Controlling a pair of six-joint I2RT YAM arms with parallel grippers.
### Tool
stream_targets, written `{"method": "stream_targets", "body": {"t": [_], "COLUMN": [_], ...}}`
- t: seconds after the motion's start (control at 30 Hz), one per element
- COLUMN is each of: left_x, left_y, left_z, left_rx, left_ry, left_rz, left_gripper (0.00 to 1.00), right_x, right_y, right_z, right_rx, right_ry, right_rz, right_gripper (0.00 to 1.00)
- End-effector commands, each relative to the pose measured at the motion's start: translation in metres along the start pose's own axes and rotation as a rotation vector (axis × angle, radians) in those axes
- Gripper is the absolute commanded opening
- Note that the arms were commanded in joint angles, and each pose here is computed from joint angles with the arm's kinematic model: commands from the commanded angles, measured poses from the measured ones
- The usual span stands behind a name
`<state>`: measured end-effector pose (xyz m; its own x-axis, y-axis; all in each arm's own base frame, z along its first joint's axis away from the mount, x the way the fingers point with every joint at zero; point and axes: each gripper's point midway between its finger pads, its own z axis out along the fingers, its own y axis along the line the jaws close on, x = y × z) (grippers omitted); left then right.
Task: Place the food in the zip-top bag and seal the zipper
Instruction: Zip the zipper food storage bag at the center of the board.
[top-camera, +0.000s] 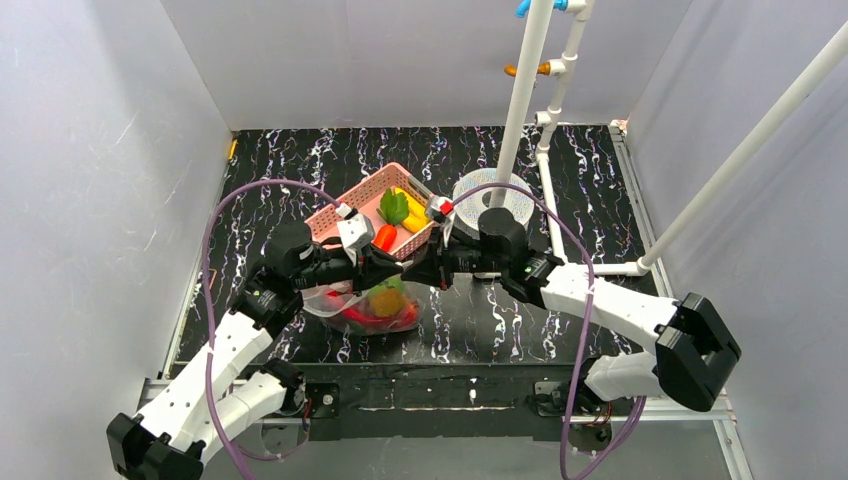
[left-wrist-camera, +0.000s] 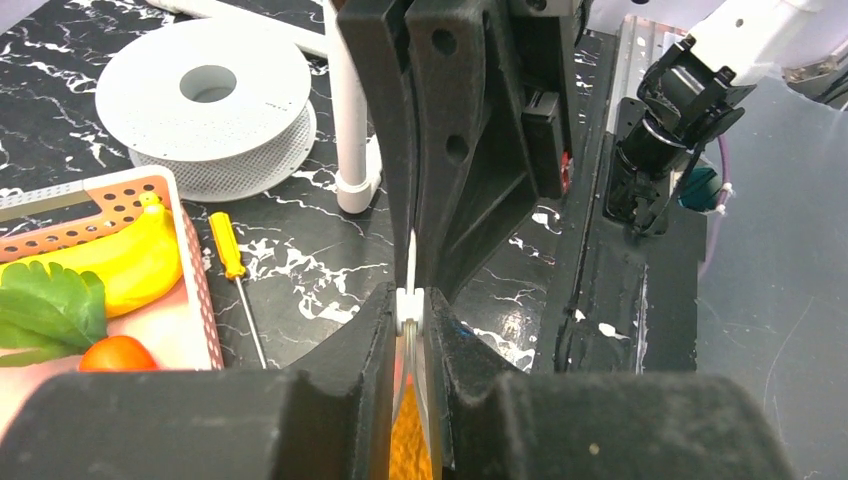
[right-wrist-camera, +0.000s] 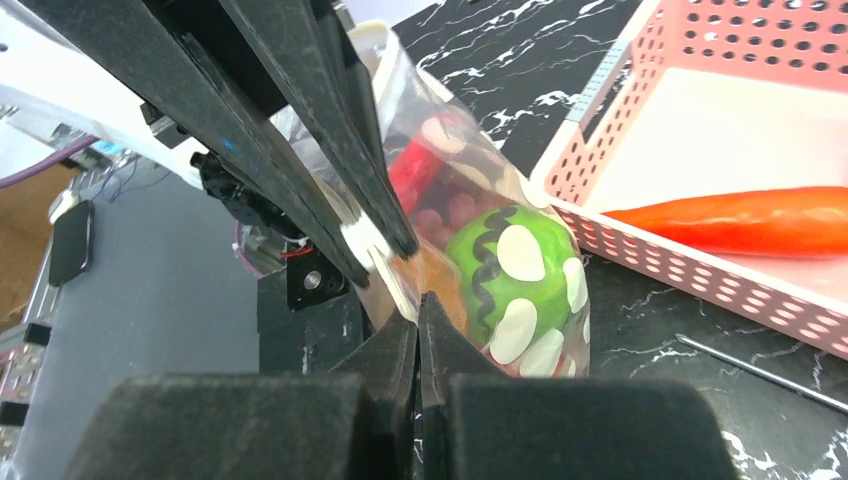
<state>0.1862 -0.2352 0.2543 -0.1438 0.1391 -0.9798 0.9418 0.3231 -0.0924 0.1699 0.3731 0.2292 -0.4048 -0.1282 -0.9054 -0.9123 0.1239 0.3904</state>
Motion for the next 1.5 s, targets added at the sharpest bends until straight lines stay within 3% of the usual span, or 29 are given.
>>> {"method": "stream_targets", "body": {"t": [0.0,0.43,0.93,1.47], "left_x": [0.000,0.014,0.031,0.043], "left_y": [0.006,-0.009,-0.026,-0.026], "left_z": [-0.014,-0.053,-0.083,-0.099], "left_rx": [-0.093,-0.203,-0.246,-0.306], "left_ry": [0.011,0.100,0.176,0.219], "left_rz": [0.006,-0.073,-0.098,-0.096], "left_gripper": [0.00,0.00,0.00,0.00], "right_x": [-0.028,-0.028,-0.010,0.002], "right_y": [-0.018,-0.053,-0.068,-0.064], "right_z": [-0.013,-0.070,-0.132,-0.157], "right_rx": [0.127,0.435,0.675,0.737], "right_ry": [-0.165,-0.312,-0.299,-0.288], "right_rz": [0.045,0.057,0.015,0.017], "right_gripper": [0.01,0.01,0.01,0.01]}}
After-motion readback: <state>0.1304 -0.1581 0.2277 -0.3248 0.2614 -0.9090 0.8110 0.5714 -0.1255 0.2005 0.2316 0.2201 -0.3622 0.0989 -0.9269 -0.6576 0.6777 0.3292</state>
